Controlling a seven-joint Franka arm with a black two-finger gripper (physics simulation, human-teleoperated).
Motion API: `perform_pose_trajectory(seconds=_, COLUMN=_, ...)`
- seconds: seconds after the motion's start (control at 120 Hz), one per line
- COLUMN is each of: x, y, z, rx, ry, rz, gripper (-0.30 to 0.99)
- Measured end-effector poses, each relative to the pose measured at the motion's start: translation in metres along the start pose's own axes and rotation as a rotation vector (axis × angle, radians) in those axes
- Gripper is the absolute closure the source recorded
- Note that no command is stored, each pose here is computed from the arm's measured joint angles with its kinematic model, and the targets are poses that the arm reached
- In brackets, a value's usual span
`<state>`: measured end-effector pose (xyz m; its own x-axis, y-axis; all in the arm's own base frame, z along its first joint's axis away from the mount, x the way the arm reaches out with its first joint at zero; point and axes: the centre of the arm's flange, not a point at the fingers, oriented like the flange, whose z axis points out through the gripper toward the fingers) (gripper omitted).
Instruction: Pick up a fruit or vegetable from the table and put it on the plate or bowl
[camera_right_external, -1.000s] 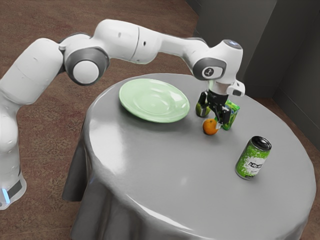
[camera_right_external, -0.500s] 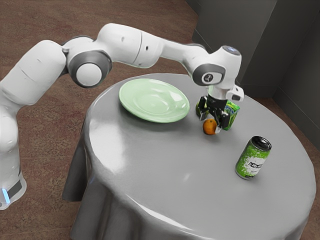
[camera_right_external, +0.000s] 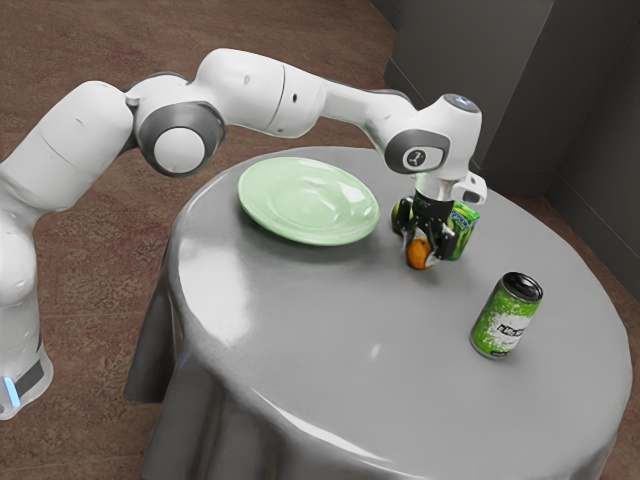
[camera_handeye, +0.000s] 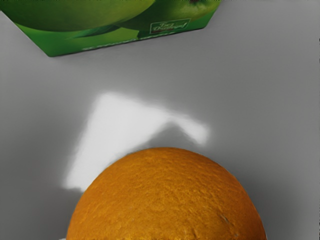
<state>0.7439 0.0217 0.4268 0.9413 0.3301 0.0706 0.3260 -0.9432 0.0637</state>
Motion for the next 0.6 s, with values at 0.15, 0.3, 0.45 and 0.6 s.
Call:
perform_pose_trajectory(seconds=0.15, x=0.001, y=0.000, z=0.004, rx=-0.001, ry=0.002, rz=0.000, gripper=0.30)
perform_pose_trajectory(seconds=0.3, x=0.003, y=-0.002, z=0.005, rx=0.003, ry=0.009, rz=-0.002, gripper=0.36)
perform_pose_trajectory(seconds=0.45, x=0.003, y=-0.006, z=-0.009, rx=0.006, ry=0.031, rz=-0.005, gripper=0.40)
perform_pose_trajectory(seconds=0.6, x=-0.002, y=-0.053, z=-0.104, rx=0.038, ry=0.112, rz=-0.064, gripper=0.43)
